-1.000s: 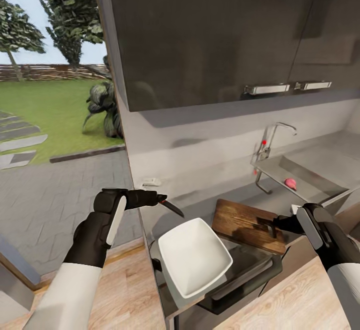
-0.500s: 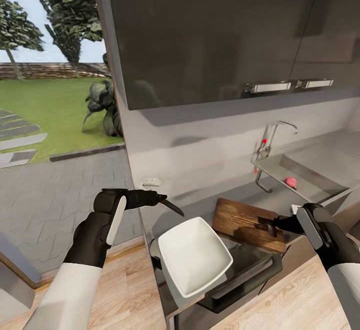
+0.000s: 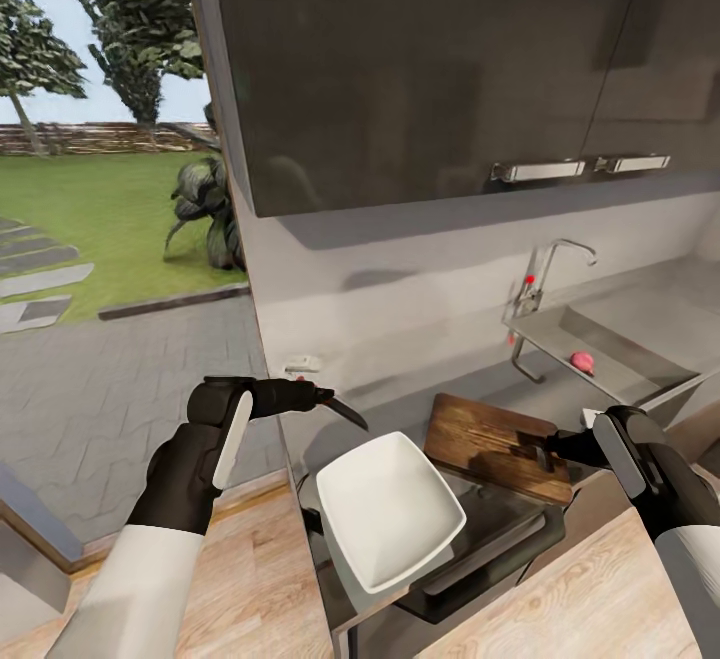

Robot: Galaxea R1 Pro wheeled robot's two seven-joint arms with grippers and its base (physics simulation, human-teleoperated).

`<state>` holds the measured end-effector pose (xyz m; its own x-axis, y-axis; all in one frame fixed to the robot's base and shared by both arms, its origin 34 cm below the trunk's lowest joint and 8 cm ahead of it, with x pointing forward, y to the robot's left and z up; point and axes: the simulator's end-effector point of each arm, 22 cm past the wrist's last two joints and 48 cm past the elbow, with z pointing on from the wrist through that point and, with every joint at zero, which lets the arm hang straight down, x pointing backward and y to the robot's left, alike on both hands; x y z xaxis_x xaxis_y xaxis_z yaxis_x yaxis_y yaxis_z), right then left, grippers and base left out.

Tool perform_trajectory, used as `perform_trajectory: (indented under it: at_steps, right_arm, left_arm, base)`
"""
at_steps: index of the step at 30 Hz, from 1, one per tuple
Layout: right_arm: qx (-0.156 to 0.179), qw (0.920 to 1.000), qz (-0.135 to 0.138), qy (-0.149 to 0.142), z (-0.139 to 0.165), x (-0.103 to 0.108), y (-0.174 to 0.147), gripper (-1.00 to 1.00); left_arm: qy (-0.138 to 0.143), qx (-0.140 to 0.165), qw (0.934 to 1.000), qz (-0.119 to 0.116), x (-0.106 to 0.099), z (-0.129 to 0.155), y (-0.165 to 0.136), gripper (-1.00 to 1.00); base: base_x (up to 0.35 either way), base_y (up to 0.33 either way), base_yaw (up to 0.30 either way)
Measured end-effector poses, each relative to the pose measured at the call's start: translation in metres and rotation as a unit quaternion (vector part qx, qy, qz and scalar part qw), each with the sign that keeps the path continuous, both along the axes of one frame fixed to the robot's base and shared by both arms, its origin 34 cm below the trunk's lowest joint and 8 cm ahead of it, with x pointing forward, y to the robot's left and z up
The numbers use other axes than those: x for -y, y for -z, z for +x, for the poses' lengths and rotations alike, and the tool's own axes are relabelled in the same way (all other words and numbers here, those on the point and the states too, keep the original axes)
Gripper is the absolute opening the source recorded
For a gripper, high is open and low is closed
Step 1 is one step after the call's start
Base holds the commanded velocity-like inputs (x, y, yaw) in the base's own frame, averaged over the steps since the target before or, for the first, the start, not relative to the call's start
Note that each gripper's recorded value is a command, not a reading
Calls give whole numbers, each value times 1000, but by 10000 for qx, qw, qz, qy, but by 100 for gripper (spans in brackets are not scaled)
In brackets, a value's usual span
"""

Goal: In the kitchen, take the Vidalia onion out of the sink, dice it on the chopping board with the paring knife, put the diced onion into the bowl on the countertop, then place both the paring knife and the chopping board into the sink.

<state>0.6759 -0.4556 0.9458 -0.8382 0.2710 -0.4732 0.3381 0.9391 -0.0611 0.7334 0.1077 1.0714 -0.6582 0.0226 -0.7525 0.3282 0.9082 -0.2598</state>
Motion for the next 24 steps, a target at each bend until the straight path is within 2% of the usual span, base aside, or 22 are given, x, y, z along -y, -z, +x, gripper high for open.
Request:
perform_trajectory:
  at_steps: [24]
  right_arm:
    - [-72,10000,0,5,-1,0,8,100]
  left_arm:
    - [1,-73,10000,0,0,1,9,100]
  base:
    - [0,0,0]
